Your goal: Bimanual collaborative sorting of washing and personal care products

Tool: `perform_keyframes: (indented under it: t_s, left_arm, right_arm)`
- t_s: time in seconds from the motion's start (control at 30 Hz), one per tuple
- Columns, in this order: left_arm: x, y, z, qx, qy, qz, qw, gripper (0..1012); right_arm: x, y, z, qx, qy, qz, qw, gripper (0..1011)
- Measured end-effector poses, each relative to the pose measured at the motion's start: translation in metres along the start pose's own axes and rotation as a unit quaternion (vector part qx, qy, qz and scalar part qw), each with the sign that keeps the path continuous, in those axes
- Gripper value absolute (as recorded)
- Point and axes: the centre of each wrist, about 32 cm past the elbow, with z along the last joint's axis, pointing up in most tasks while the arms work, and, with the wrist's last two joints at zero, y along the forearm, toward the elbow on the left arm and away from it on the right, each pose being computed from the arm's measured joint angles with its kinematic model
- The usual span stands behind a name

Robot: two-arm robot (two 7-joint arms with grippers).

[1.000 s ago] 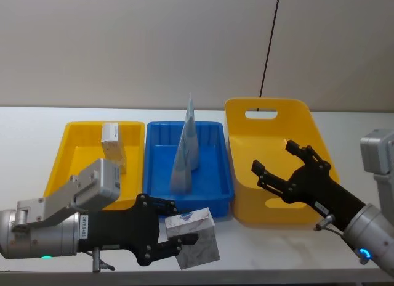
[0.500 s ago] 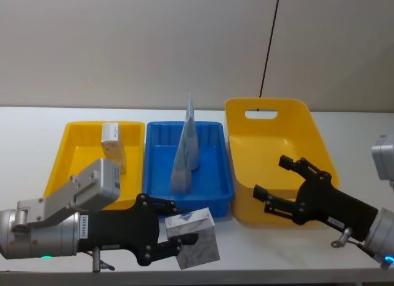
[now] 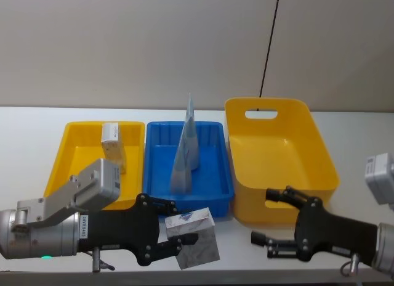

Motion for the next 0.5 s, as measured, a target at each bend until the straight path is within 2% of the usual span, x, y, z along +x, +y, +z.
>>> perform_keyframes:
  t_s: [0.23,0.5]
  left_arm:
    - [0.0000,0.0000,0.0000,0.000,0.000,0.000,1.0000,365]
    - [0.0000,0.0000,0.0000,0.000,0.000,0.000,1.0000,365]
  right_arm:
    - [0.001,0.004,-0.006,-0.026,-0.021,0.060,0.9976,1002]
    - [0.000,0.011,-0.015,-0.037,-0.044,0.092,0.9941,1002]
